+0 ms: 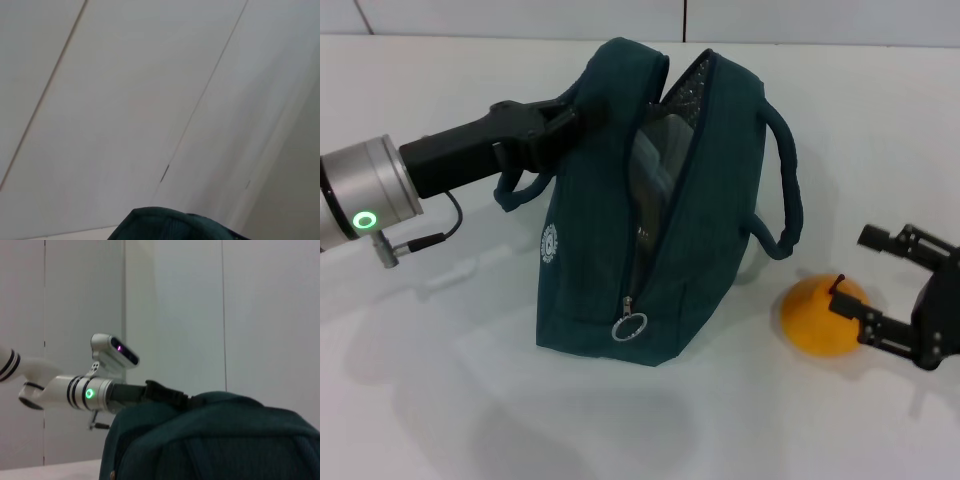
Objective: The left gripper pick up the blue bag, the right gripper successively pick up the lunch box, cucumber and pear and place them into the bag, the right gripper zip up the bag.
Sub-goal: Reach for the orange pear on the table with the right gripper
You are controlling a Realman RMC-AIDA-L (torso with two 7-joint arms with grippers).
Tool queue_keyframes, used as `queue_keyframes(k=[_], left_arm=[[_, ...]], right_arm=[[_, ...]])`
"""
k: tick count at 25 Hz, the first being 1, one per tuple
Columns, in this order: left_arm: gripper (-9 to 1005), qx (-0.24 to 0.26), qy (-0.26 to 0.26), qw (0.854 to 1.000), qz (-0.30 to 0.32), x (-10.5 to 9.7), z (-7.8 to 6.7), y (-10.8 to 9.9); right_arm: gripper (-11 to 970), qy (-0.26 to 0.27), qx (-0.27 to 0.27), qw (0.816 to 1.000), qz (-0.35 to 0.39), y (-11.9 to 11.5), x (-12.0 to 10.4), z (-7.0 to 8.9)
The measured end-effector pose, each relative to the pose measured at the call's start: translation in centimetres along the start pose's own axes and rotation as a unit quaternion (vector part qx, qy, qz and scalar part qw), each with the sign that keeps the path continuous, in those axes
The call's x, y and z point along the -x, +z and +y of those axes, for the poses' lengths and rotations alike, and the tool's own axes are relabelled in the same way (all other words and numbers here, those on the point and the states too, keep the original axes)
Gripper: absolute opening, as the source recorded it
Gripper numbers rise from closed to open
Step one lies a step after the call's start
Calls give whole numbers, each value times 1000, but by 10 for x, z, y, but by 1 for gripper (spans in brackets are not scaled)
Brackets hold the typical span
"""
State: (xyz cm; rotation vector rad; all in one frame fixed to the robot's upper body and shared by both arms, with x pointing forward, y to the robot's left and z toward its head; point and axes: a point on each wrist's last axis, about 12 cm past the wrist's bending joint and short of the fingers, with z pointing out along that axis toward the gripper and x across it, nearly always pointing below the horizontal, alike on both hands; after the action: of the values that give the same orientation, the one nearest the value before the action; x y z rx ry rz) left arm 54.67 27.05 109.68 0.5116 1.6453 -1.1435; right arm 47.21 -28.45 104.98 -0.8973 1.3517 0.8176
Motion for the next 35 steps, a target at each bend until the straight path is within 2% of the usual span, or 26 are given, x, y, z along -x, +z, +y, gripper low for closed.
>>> queue_keyframes(k=[6,14,16,22,35], left_arm=[[43,-4,1,1000,2,0,-1,3],[43,-7,4,1000,7,2,-1,6],[43,-7,4,1000,7,2,-1,7],[43,-4,4,1000,7,2,0,6],[43,-1,5,1000,5,3,1,6]], right_arm=[[732,0,-16,1000,18,2,-12,8],[692,-3,-16,1000,21,5,-14,9],[546,-3,-18,1000,23,5,-14,8],[403,-5,-24,999,32,8,-15,4],[386,-8,-14,999,40,15,-17,4]])
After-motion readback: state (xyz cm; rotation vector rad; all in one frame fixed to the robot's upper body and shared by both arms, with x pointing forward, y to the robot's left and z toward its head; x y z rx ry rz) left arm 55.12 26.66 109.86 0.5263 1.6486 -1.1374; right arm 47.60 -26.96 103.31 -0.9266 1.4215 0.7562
